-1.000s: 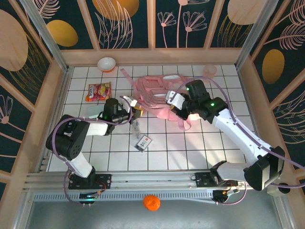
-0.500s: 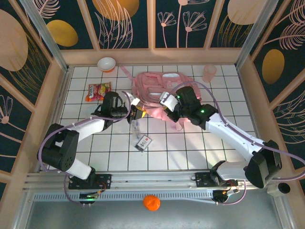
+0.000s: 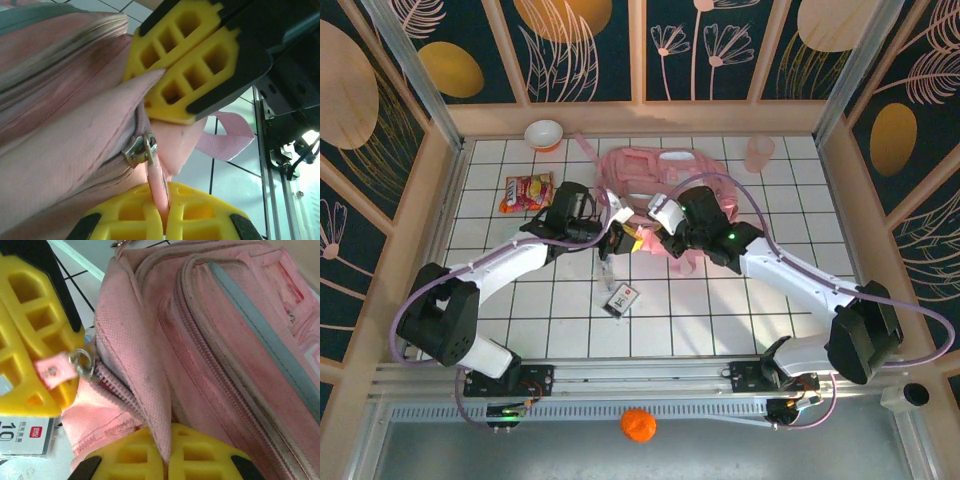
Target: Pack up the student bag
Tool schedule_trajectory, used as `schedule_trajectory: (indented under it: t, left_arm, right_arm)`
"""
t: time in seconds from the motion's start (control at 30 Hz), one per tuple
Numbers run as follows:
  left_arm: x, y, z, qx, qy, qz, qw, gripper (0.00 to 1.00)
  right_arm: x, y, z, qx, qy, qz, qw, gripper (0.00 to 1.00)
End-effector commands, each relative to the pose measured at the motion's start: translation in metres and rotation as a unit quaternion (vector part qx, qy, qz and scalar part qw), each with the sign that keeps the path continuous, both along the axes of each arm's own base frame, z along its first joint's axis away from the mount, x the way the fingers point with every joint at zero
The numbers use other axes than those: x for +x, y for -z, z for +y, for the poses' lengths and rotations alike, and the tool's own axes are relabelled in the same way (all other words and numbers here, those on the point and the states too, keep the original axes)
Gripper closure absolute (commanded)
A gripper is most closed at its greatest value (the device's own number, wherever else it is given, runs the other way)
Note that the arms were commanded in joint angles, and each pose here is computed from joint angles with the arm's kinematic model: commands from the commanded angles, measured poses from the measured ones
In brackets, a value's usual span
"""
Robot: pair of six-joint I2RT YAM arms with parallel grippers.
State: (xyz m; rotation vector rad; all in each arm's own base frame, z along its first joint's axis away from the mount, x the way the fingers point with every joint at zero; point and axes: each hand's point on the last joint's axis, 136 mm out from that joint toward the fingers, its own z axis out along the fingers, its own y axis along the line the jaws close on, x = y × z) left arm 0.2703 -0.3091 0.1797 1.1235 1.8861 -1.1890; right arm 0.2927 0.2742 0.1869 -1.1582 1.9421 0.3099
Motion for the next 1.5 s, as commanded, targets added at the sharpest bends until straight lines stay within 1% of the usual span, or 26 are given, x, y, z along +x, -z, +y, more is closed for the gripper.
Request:
schedule_trajectory:
  t: [0.0,0.03,0.07,0.1,0.13,0.2,0.23,0.27,0.33,0.4,0.47,0.57,0.63,0.77,0.83,0.87,0.9,0.93,1.0,1.07,1.1,1.17,1.23,1.27,1.33,1.47]
  left_arm:
    - [-0.030,-0.043,-0.015,-0.052,0.081,-0.050,0.994,0.88]
    - [-0.027,-0.040,-0.013,-0.041,0.071,-0.059,0.995,0.81]
    - [-0.025,-0.037,-0.010,-0.031,0.060,-0.068,0.995,0.70]
    - [-0.023,-0.036,-0.008,-0.023,0.052,-0.081,0.995,0.56]
    - [-0.021,-0.037,-0.005,-0.019,0.046,-0.091,0.995,0.46]
    - [-0.017,-0.042,0.002,-0.017,0.035,-0.120,0.992,0.33]
    - [-0.014,-0.046,0.005,-0.016,0.028,-0.137,0.990,0.29]
    - [-0.011,-0.048,0.009,-0.013,0.019,-0.158,0.987,0.27]
    - [-0.003,-0.052,0.015,0.004,0.007,-0.213,0.977,0.23]
    - [0.003,-0.052,0.019,0.027,0.007,-0.265,0.964,0.22]
    - [0.009,-0.050,0.020,0.046,0.013,-0.298,0.953,0.21]
    - [0.014,-0.042,0.016,0.064,0.039,-0.320,0.945,0.21]
    - [0.014,-0.029,0.012,0.070,0.062,-0.313,0.945,0.22]
    - [0.022,-0.032,-0.002,0.055,0.083,-0.324,0.941,0.19]
    - [0.023,-0.033,-0.008,0.048,0.090,-0.330,0.939,0.21]
    - [0.023,-0.031,-0.012,0.049,0.097,-0.331,0.938,0.23]
    - [0.022,-0.028,-0.016,0.050,0.106,-0.329,0.937,0.28]
    - [0.022,-0.027,-0.018,0.049,0.113,-0.327,0.937,0.38]
    - [0.019,-0.022,-0.022,0.045,0.127,-0.310,0.941,0.71]
    - [0.017,-0.019,-0.023,0.042,0.126,-0.295,0.946,0.91]
    - [0.019,-0.019,-0.023,0.041,0.111,-0.286,0.951,0.99]
    - [0.019,-0.021,-0.023,0.035,0.085,-0.273,0.958,1.00]
    - [0.021,-0.027,-0.023,0.019,0.050,-0.252,0.966,1.00]
    - [0.022,-0.031,-0.023,0.009,0.035,-0.241,0.970,1.00]
    - [0.021,-0.038,-0.024,-0.005,0.023,-0.223,0.974,1.00]
    - [0.019,-0.035,-0.023,-0.004,0.017,-0.197,0.980,1.00]
  right_arm:
    - [0.003,-0.033,0.012,0.058,-0.037,-0.059,0.996,1.00]
    - [-0.001,-0.035,0.009,0.060,-0.055,-0.056,0.995,1.00]
    - [-0.007,-0.037,0.006,0.062,-0.076,-0.053,0.994,1.00]
    - [-0.013,-0.039,0.002,0.065,-0.097,-0.047,0.992,1.00]
    - [-0.020,-0.040,-0.001,0.063,-0.122,-0.048,0.989,1.00]
    - [-0.034,-0.039,-0.011,0.047,-0.179,-0.057,0.981,1.00]
    - [-0.039,-0.039,-0.015,0.039,-0.199,-0.062,0.977,1.00]
    - [-0.046,-0.039,-0.016,0.028,-0.223,-0.068,0.972,1.00]
    - [-0.044,-0.038,-0.031,0.007,-0.236,-0.074,0.969,1.00]
    - [-0.047,-0.037,-0.036,-0.011,-0.259,-0.076,0.963,1.00]
    - [-0.049,-0.039,-0.037,-0.019,-0.276,-0.080,0.958,1.00]
    - [-0.052,-0.043,-0.034,-0.020,-0.301,-0.084,0.950,1.00]
    - [-0.052,-0.045,-0.031,-0.016,-0.311,-0.084,0.947,1.00]
    - [-0.053,-0.045,-0.029,-0.014,-0.321,-0.080,0.944,1.00]
    - [-0.053,-0.044,-0.029,-0.015,-0.323,-0.077,0.943,1.00]
    - [-0.053,-0.043,-0.029,-0.016,-0.322,-0.076,0.944,1.00]
    - [-0.053,-0.043,-0.030,-0.017,-0.322,-0.076,0.944,1.00]
    - [-0.052,-0.042,-0.030,-0.018,-0.320,-0.076,0.944,1.00]
    - [-0.045,-0.042,-0.033,-0.015,-0.294,-0.069,0.953,1.00]
    - [-0.033,-0.043,-0.041,-0.001,-0.244,-0.052,0.968,1.00]
    - [-0.029,-0.044,-0.046,0.013,-0.212,-0.036,0.977,0.90]
    - [-0.021,-0.049,-0.054,0.047,-0.135,-0.008,0.990,0.71]
    - [-0.020,-0.055,-0.060,0.089,-0.058,0.031,0.994,0.62]
    - [-0.018,-0.058,-0.065,0.112,-0.011,0.055,0.992,0.59]
    - [-0.020,-0.064,-0.073,0.150,0.067,0.100,0.981,0.58]
    - [-0.031,-0.078,-0.088,0.201,0.211,0.165,0.942,0.59]
